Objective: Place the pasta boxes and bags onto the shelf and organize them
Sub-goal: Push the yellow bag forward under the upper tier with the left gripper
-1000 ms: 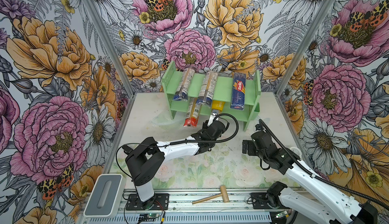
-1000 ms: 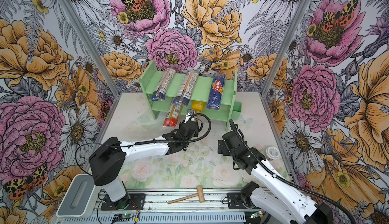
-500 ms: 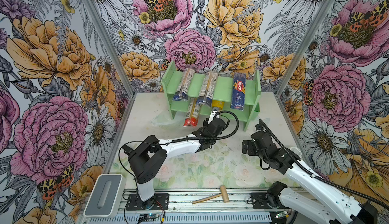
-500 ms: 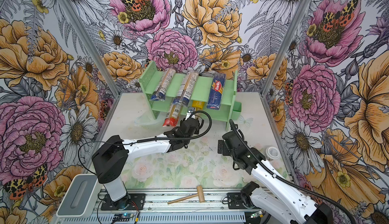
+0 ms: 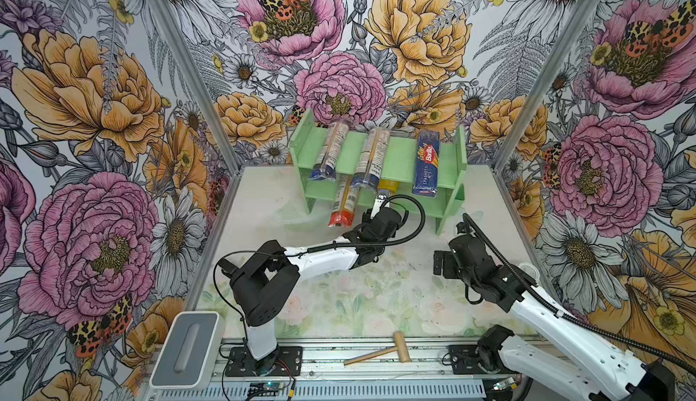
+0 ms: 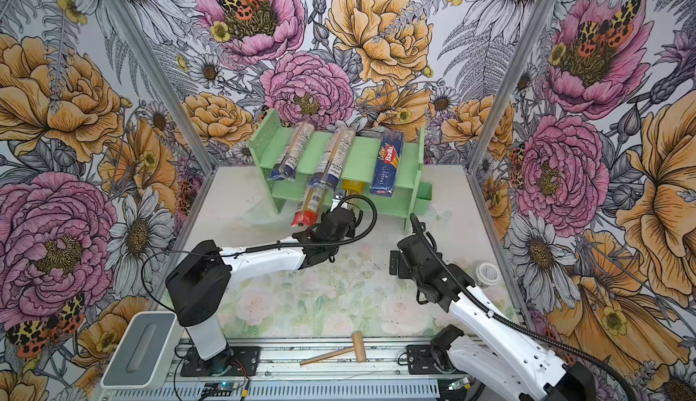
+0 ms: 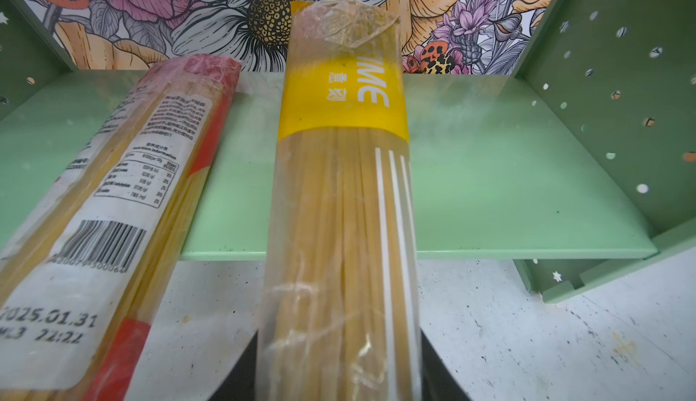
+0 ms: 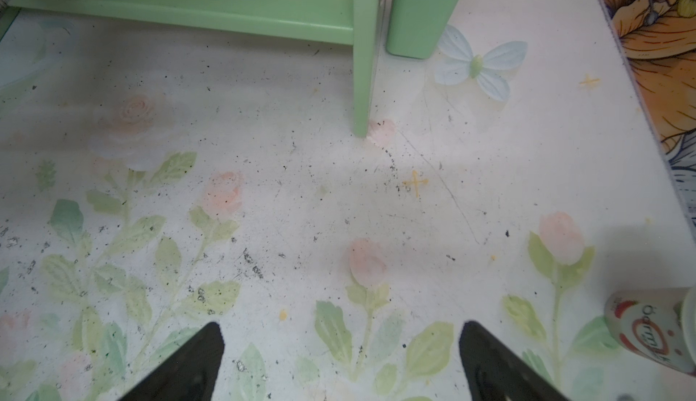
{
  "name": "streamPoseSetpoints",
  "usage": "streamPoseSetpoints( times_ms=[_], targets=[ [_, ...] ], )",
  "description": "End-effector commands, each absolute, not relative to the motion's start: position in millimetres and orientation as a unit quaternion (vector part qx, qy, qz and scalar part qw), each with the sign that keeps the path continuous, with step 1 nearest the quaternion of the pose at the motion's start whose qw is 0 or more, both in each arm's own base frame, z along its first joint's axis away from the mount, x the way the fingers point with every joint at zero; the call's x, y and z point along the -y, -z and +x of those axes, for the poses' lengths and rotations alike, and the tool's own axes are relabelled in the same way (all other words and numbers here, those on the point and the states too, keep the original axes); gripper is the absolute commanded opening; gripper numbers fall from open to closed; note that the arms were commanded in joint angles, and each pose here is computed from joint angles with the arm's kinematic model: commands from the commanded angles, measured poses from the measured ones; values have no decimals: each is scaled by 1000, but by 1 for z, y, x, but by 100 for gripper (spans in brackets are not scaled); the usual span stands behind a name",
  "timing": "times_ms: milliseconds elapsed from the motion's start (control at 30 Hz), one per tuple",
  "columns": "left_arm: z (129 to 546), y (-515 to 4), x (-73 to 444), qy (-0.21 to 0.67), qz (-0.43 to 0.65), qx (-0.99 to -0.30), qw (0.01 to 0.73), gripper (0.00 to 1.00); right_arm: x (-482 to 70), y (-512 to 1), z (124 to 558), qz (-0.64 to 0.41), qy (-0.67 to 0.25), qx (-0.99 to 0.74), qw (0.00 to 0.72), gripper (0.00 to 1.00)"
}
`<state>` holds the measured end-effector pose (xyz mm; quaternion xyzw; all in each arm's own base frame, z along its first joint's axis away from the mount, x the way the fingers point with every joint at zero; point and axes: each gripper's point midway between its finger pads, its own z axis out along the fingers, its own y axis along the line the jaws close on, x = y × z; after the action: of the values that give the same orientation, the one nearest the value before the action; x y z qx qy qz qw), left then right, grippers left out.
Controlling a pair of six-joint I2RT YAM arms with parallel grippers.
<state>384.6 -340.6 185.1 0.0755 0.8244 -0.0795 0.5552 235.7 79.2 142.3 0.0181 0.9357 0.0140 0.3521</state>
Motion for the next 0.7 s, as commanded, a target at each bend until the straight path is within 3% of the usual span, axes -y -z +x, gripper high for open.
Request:
streamPoseSetpoints(
  times_ms=[0, 600, 667],
  targets=[
    [401, -247, 352, 143, 23, -778, 611, 0, -76, -145, 238, 19, -3, -934, 357, 100],
    [404, -248, 362, 151, 28, -780, 606, 0, -76, -146, 239, 16, -2, -934, 356, 100],
    [407, -230, 366, 141, 34, -789, 597, 0, -76, -146, 239, 17, -2, -934, 356, 100]
  ],
)
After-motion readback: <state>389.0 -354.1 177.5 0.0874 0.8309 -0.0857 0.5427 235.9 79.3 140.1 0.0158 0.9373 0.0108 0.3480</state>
